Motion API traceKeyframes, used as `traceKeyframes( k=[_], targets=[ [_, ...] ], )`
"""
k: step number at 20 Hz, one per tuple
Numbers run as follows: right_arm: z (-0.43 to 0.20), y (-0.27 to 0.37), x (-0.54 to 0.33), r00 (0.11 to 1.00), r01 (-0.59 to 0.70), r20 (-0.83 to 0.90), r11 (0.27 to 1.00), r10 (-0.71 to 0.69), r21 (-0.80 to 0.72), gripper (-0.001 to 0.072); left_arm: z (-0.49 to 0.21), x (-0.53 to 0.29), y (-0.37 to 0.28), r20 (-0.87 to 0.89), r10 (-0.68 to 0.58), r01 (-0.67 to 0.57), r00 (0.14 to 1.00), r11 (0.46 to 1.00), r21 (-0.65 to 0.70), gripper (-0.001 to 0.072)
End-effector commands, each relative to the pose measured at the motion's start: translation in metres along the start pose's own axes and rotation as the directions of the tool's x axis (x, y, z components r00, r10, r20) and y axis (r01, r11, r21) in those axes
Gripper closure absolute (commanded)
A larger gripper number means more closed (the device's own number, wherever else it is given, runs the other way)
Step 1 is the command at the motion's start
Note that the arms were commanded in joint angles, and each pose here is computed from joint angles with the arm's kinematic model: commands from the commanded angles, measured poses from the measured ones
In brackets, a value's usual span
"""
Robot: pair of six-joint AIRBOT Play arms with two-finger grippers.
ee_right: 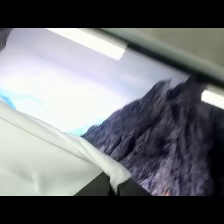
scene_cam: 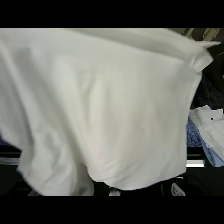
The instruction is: Fold the shirts.
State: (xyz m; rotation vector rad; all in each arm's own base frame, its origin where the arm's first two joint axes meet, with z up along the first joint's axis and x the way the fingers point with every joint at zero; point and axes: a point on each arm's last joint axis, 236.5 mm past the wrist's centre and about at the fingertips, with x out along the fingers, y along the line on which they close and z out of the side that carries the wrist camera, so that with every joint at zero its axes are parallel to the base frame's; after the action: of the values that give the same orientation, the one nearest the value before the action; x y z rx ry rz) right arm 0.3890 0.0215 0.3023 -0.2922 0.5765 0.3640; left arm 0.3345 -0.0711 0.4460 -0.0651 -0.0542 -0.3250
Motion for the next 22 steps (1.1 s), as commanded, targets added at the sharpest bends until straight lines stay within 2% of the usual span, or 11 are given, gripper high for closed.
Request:
traceKeyframes(
  k=[1, 4, 7, 9, 12, 15, 16, 17, 18, 19, 22],
  targets=[
    [-0.087, -0.003, 0.119, 0.958, -0.136, -0.230, 0.977, 0.172, 0.165, 0.0696, -0.161, 0.052, 0.046, -0.315, 0.064, -0.091, 0.947, 0.993, -0.073, 0.0679],
    [-0.125, -0.003, 0.198, 0.932, -0.166, -0.245, 0.917, 0.266, 0.363, 0.0695, -0.255, 0.082, 0.079, -0.421, 0.114, -0.185, 0.900, 0.974, -0.132, 0.0678],
    [-0.139, 0.006, 0.237, 0.916, -0.203, -0.213, 0.849, 0.341, 0.488, 0.0694, -0.310, 0.100, 0.088, -0.516, 0.094, -0.254, 0.851, 0.935, -0.248, 0.0678],
    [-0.148, 0.004, 0.255, 0.917, -0.193, -0.205, 0.832, 0.342, 0.520, 0.0694, -0.338, 0.108, 0.084, -0.561, 0.056, -0.288, 0.826, 0.897, -0.334, 0.0678],
    [-0.165, 0.009, 0.273, 0.904, -0.186, -0.225, 0.808, 0.364, 0.559, 0.0694, -0.382, 0.113, 0.055, -0.640, -0.051, -0.281, 0.767, 0.870, -0.406, 0.0678],
    [-0.160, 0.021, 0.290, 0.911, -0.186, -0.220, 0.823, 0.349, 0.537, 0.0689, -0.417, 0.115, 0.022, -0.695, -0.131, -0.302, 0.707, 0.833, -0.464, 0.0676],
    [-0.152, 0.019, 0.294, 0.924, -0.180, -0.197, 0.828, 0.327, 0.530, 0.0562, -0.421, 0.115, 0.019, -0.701, -0.139, -0.319, 0.700, 0.817, -0.480, 0.0615],
    [-0.145, 0.017, 0.291, 0.928, -0.186, -0.183, 0.828, 0.325, 0.528, 0.0385, -0.419, 0.115, 0.019, -0.699, -0.139, -0.326, 0.702, 0.810, -0.488, 0.0447],
    [-0.141, 0.009, 0.284, 0.929, -0.193, -0.184, 0.843, 0.322, 0.502, 0.0248, -0.413, 0.112, 0.023, -0.703, -0.149, -0.325, 0.695, 0.808, -0.492, 0.0208],
    [-0.140, -0.001, 0.272, 0.927, -0.202, -0.195, 0.867, 0.319, 0.456, 0.0242, -0.406, 0.106, 0.031, -0.716, -0.157, -0.323, 0.681, 0.812, -0.486, 0.0098],
    [-0.179, -0.032, 0.224, 0.884, -0.182, -0.316, 0.876, 0.345, 0.446, 0.0242, -0.400, 0.061, 0.063, -0.799, -0.227, -0.385, 0.557, 0.782, -0.490, 0.0114]
  ],
)
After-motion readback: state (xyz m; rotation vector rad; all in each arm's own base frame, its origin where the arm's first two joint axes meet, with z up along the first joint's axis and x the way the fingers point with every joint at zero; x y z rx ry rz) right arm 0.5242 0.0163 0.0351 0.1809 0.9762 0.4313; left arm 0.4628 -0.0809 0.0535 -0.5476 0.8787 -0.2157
